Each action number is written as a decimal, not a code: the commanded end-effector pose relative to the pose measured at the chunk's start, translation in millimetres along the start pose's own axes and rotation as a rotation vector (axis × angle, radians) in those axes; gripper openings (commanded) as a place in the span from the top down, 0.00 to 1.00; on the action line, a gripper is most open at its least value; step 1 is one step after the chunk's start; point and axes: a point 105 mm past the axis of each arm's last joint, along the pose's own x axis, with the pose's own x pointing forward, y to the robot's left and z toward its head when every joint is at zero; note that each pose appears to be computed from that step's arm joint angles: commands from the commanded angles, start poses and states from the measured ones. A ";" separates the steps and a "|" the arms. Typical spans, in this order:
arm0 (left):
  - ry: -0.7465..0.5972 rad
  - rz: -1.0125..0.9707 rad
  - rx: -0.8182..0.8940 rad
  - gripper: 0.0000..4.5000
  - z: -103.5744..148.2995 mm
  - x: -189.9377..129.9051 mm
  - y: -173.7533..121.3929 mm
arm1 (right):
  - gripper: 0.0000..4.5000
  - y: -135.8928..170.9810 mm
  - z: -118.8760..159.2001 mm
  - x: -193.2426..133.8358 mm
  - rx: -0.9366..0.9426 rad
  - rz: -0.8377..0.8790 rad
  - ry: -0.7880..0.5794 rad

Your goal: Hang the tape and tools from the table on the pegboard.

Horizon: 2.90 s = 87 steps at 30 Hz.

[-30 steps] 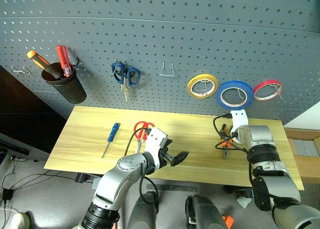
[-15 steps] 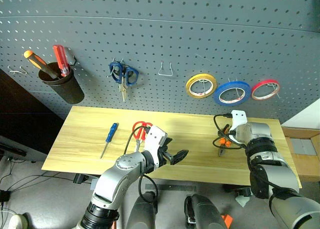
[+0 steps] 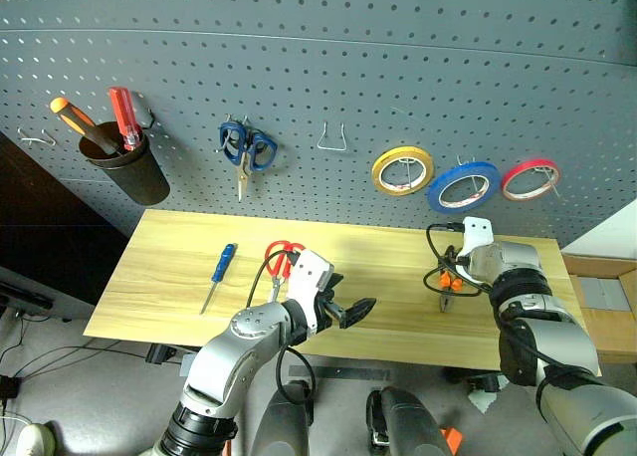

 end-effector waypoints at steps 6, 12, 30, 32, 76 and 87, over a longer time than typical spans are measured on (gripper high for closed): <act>-0.153 -0.104 -0.037 0.00 27.7 -15.9 -11.1 | 0.34 19.2 -18.6 -61.7 -0.345 0.189 -0.309; -0.281 -0.112 -0.123 0.00 47.6 -48.6 -4.6 | 0.34 50.6 -58.0 -135.0 -0.595 0.414 -0.561; -0.410 -0.114 -0.113 0.00 78.1 -82.0 0.3 | 0.34 135.6 75.8 -240.7 -0.458 0.486 -1.401; -0.450 -0.086 -0.105 0.00 88.0 -80.8 5.7 | 0.34 141.7 88.8 -248.1 -0.443 0.487 -1.448; -0.583 0.265 0.079 0.00 142.3 -60.4 94.2 | 0.34 179.7 153.8 -230.6 -0.143 0.601 -1.431; -0.580 0.270 0.081 0.00 140.9 -63.6 94.1 | 0.34 186.9 145.7 -203.3 -0.182 0.563 -1.356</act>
